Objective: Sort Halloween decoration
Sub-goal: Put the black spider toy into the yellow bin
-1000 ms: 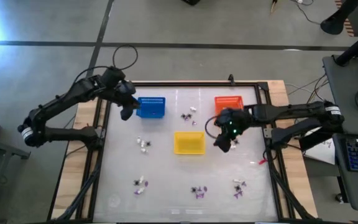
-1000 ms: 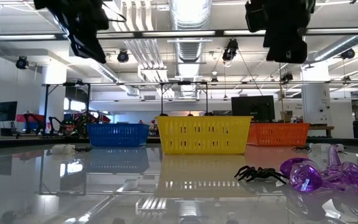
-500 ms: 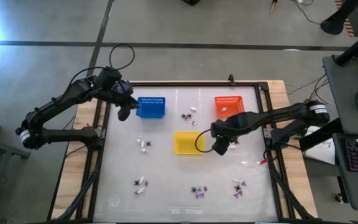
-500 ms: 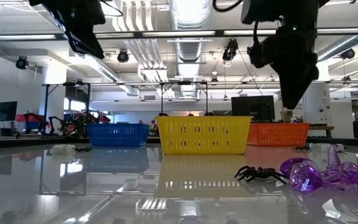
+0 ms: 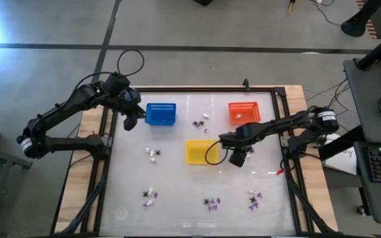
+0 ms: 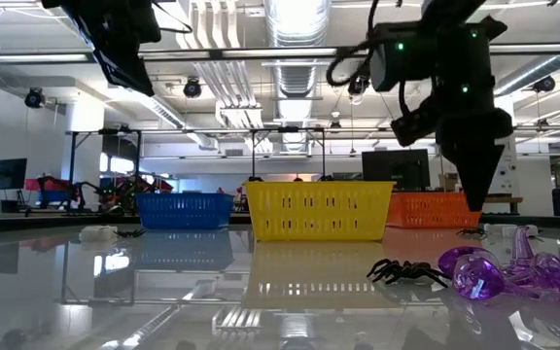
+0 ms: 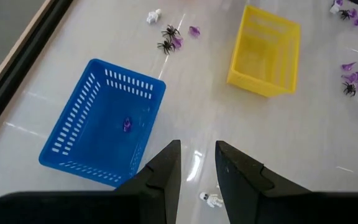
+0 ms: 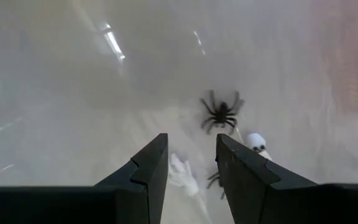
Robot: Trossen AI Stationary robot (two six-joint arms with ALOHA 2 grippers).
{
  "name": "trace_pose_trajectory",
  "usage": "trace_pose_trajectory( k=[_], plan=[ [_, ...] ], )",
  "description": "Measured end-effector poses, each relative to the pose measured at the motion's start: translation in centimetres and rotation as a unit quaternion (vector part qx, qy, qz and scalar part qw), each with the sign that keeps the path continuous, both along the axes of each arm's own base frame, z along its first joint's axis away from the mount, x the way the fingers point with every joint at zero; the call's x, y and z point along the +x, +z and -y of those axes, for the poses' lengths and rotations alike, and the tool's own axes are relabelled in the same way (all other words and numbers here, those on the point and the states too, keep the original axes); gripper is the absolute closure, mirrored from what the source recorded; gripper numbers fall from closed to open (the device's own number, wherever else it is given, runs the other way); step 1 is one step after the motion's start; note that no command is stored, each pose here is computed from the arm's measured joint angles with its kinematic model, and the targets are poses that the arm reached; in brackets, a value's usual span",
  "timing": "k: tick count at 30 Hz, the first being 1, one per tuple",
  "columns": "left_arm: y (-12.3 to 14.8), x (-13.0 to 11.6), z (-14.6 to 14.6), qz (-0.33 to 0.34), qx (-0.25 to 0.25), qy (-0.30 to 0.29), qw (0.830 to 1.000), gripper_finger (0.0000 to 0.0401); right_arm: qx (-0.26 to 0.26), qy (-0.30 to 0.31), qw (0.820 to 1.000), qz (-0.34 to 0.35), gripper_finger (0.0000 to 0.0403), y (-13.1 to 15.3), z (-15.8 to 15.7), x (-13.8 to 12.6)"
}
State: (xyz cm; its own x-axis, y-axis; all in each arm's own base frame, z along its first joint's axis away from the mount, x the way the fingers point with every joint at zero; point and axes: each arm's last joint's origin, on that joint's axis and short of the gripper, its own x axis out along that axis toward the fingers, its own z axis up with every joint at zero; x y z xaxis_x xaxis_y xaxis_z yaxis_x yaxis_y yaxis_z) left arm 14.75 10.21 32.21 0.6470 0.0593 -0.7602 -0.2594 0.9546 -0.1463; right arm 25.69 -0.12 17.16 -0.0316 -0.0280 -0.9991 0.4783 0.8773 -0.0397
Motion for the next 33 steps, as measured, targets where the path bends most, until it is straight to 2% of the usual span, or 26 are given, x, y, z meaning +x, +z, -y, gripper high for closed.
trace_pose_trajectory(
  k=[5, 10, 15, 22, 33],
  plan=[
    [0.0, 0.0, 0.0, 0.0, 0.0, 0.0, 1.0, 0.0319, 0.002, -0.02, 1.0, 0.005, 0.0275, -0.2, 1.1, -1.0],
    [0.0, 0.0, 0.0, 0.0, 0.004, -0.004, 1.0, 0.0319, 0.026, -0.02, 0.999, 0.036, 0.0275, -0.4, 1.9, -1.3],
    [0.0, 0.0, 0.0, 0.0, 0.005, -0.006, 1.0, 0.032, 0.029, -0.04, 0.998, 0.023, 0.0275, -1.3, 2.7, -2.1],
    [0.0, 0.0, 0.0, 0.0, 0.008, -0.009, 1.0, 0.032, 0.039, -0.05, 0.996, 0.061, 0.0275, -1.9, 3.3, -1.7],
    [0.0, 0.0, 0.0, 0.0, 0.009, -0.01, 1.0, 0.032, 0.043, -0.071, 0.996, 0.038, 0.0275, -3.6, 4.3, -2.1]
  ],
)
